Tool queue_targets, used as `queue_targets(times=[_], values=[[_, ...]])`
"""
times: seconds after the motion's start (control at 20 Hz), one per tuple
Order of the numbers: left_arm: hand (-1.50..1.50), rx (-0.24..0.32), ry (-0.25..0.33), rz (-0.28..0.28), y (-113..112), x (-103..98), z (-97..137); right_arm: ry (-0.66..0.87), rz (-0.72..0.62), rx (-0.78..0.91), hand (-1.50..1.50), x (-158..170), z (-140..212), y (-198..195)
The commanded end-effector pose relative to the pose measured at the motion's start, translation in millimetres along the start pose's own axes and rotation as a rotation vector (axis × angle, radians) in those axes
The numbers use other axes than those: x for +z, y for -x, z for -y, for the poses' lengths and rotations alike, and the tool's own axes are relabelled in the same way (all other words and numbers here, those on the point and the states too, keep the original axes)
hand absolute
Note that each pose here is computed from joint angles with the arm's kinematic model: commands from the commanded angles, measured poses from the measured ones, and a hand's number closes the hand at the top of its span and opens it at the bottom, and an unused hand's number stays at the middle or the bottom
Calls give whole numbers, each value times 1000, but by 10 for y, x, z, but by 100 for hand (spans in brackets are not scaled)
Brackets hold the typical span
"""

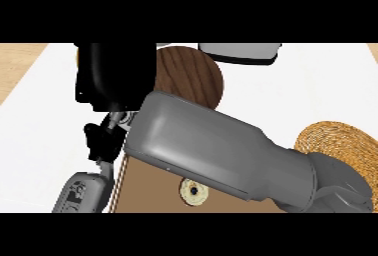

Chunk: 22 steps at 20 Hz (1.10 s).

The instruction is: Pick the lemon from the placemat and place it in the bowl

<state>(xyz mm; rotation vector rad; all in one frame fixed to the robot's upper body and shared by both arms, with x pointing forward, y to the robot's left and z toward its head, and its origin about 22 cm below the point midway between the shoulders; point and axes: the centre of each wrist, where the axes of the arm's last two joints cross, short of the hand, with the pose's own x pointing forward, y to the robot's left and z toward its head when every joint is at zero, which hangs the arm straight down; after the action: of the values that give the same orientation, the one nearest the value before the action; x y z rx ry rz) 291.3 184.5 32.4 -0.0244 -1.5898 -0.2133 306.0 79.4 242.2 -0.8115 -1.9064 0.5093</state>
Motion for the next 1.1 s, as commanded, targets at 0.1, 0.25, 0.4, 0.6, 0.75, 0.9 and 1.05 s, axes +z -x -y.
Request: queue_targets(times=[0.1, 0.25, 0.4, 0.6, 0.75, 0.9, 1.05], values=[[0, 0, 2, 3, -10, 1, 18, 56, -207, -19, 150, -230, 66, -285], [0, 10, -25, 3, -49, -29, 28, 71, -232, 150, 150, -283, -60, -195], [0, -6, -34, 18, -51, -48, -26, 61, -261, 225, 150, -425, -47, -200], [0, 0, -40, 22, 24, 102, -118, 53, -293, 356, 150, -454, -210, 67], [0, -1, -64, 9, -48, 46, -176, 76, -321, 356, 150, -544, -304, 391], [0, 10, -43, 8, 18, 102, -64, 69, -351, 360, 150, -543, -371, 589], [0, -3, -80, -5, 56, 131, -169, 37, -348, 413, 150, -519, -454, 852]])
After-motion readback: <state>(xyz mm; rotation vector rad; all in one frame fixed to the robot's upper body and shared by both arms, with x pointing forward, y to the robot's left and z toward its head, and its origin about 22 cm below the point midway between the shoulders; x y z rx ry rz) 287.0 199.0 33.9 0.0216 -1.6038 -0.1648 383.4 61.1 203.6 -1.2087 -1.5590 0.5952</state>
